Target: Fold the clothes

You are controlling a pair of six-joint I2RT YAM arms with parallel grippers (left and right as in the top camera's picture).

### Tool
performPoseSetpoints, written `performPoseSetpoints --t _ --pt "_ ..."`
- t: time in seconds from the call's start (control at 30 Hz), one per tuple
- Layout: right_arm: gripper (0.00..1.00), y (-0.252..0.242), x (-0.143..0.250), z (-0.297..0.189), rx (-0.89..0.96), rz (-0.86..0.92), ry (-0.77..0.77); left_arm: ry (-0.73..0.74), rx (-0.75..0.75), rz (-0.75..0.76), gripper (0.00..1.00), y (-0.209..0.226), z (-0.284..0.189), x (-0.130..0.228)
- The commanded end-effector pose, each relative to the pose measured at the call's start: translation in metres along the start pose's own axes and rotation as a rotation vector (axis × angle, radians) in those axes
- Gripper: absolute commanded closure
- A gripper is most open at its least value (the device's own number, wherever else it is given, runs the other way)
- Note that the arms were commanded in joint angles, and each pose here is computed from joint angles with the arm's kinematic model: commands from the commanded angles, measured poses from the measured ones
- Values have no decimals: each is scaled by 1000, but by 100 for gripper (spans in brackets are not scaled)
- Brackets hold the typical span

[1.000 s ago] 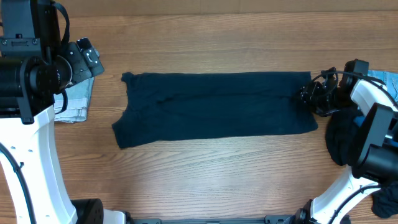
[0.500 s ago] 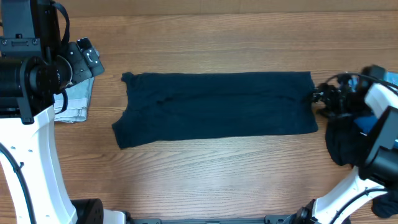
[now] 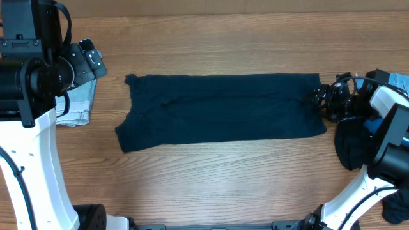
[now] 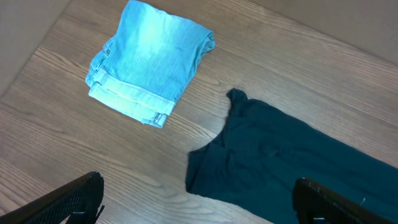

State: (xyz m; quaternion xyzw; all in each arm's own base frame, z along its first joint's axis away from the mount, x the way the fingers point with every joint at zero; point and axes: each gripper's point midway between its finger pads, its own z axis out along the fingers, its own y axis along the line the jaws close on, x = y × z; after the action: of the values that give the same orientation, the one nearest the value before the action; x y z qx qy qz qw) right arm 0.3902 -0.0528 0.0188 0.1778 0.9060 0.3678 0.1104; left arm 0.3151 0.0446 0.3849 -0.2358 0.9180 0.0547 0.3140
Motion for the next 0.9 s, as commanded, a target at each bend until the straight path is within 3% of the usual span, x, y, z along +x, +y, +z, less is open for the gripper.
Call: performPoseSetpoints --t 0.0,0.07,0.13,0.6,0.87 --pt "32 -42 32 32 124 56 120 4 0 -16 0 0 1 0" --pt "50 -48 31 31 156 79 114 4 0 -16 0 0 1 0" --pt "59 -54 30 29 193 120 107 4 0 -16 0 0 1 0" --pt "96 -61 33 24 255 129 116 4 0 -16 0 0 2 0" --pt "96 -71 14 -26 494 192 -20 4 0 -16 0 0 2 0"
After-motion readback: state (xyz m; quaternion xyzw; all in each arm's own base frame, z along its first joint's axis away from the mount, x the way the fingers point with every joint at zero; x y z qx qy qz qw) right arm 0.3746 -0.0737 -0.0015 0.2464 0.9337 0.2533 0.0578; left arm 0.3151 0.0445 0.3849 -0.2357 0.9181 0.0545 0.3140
